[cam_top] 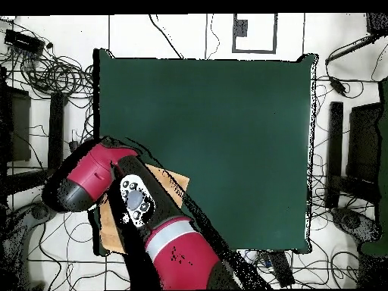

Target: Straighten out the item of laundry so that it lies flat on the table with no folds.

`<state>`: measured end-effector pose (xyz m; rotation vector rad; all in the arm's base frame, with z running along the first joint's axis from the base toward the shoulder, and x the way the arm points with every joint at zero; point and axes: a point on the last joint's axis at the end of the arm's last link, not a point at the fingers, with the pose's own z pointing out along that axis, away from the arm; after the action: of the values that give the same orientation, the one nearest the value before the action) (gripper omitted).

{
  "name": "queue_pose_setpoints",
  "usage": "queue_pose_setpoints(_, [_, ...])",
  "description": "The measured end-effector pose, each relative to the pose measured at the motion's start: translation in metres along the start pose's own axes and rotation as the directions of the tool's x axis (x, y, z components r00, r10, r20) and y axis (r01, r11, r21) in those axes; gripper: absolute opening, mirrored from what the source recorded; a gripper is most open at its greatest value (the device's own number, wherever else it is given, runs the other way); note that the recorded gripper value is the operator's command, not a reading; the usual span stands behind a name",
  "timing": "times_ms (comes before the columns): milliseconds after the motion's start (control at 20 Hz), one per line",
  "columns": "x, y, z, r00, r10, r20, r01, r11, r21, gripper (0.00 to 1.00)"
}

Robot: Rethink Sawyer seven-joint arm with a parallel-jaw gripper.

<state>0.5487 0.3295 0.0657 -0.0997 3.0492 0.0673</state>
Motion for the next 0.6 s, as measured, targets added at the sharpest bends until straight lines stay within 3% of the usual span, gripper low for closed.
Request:
queue_pose_setpoints(100, [0.0000, -0.0012, 0.0012, 1.000, -0.008, 0.004, 0.008, 1.000, 0.004, 0.00])
queue_pose_setpoints(150, [0.0005, -0.0046, 0.0039, 0.999, -0.028, 0.015, 0.028, 0.999, 0.015, 1.00])
queue_pose_setpoints(600, [-0.0035, -0.0095, 0.0088, 0.996, -0.070, 0.047, 0.068, 0.997, 0.041, 1.00])
